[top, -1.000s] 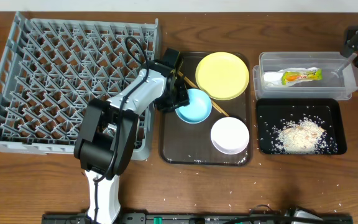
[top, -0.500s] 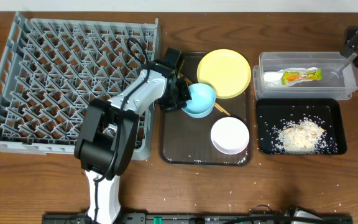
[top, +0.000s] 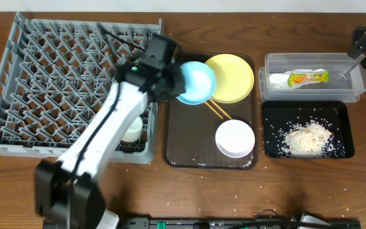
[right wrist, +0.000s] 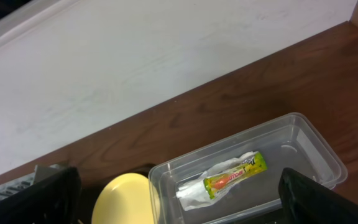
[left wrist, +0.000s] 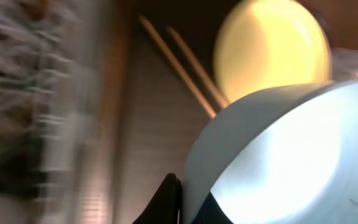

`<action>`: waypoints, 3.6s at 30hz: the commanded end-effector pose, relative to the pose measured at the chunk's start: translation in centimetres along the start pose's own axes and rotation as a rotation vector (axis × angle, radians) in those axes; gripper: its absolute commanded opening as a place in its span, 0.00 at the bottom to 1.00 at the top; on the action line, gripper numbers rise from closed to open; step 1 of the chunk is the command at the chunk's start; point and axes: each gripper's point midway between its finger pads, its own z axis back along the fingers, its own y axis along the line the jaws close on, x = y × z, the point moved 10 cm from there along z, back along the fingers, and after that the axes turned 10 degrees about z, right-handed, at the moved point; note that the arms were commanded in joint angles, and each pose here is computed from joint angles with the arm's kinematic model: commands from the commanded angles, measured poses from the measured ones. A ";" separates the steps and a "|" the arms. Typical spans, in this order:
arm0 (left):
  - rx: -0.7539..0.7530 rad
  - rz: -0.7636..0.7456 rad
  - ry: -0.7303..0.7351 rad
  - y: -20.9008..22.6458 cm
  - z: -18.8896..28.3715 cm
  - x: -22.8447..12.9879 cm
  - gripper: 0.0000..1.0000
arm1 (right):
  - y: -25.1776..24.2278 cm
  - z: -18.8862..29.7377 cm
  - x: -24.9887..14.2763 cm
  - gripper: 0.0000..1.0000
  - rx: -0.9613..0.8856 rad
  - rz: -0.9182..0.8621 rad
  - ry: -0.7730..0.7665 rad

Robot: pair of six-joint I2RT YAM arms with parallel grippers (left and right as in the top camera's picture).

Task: Sort waste into correct bins and load items into the dishwasher
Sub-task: 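Lift the light-blue bowl and move it over the dish rack, then lower the light-blue bowl into the rack and release it, then reach the left gripper to the white bowl and grasp its rim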

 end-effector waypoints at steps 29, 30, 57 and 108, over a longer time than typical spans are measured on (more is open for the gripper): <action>1.235 -0.194 -0.767 8.1 -3.5 3.8 0.07 | -0.1 0.0 0.0 0.99 -0.009 -0.012 -0.002; 1.248 -0.207 -0.769 8.0 -3.8 3.7 0.07 | -0.2 0.0 0.0 0.99 -0.010 -0.012 -0.001; 1.010 -0.327 -0.433 6.0 -7.3 -0.4 0.46 | -0.1 0.0 0.0 0.99 -0.009 -0.012 -0.001; -0.173 -0.003 0.239 -5.5 -8.0 -7.3 0.79 | -0.2 0.0 0.0 0.99 -0.010 -0.012 -0.001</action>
